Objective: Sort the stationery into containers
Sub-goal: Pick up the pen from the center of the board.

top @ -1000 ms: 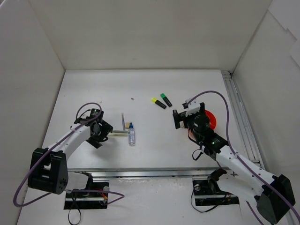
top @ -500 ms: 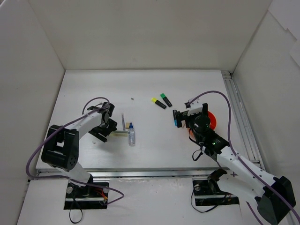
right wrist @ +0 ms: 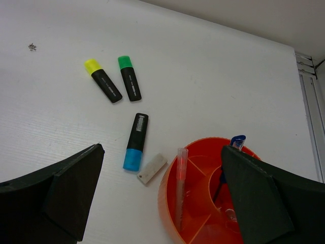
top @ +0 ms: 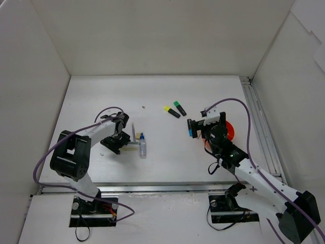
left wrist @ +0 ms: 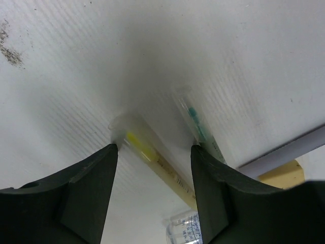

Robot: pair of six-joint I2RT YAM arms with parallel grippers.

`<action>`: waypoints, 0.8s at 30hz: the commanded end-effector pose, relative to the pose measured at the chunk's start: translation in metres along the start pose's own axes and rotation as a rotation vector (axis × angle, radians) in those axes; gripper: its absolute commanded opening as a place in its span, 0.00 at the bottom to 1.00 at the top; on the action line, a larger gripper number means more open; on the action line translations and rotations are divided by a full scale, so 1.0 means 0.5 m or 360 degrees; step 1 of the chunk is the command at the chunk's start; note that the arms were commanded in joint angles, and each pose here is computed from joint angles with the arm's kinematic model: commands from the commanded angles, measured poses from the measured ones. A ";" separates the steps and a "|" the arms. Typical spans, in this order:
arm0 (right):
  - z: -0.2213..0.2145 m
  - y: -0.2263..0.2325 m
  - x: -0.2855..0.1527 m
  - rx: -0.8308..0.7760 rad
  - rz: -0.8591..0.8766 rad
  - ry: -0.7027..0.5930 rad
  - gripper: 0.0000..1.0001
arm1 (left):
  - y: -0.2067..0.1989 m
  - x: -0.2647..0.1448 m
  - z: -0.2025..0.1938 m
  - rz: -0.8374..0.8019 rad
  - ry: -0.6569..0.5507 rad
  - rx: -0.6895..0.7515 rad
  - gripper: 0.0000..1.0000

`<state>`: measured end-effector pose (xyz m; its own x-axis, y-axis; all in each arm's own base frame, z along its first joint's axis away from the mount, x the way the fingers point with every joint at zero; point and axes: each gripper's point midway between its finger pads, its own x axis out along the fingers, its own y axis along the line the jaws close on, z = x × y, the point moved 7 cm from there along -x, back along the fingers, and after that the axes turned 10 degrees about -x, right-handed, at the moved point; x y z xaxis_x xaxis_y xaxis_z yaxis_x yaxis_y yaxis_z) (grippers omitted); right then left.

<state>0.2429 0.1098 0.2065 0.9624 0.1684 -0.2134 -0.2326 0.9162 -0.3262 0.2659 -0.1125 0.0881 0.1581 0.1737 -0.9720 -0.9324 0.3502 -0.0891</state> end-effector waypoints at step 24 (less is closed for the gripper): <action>0.081 0.002 -0.026 0.0131 0.0139 -0.0238 0.98 | -0.011 -0.061 -0.022 -0.0314 -0.0142 0.0308 0.00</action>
<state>0.2353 0.1144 0.2113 0.9492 0.2360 -0.2081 -0.2902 0.9121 -0.2897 0.2620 -0.1243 0.0901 0.2344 0.1611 -0.9587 -0.8817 0.4507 -0.1398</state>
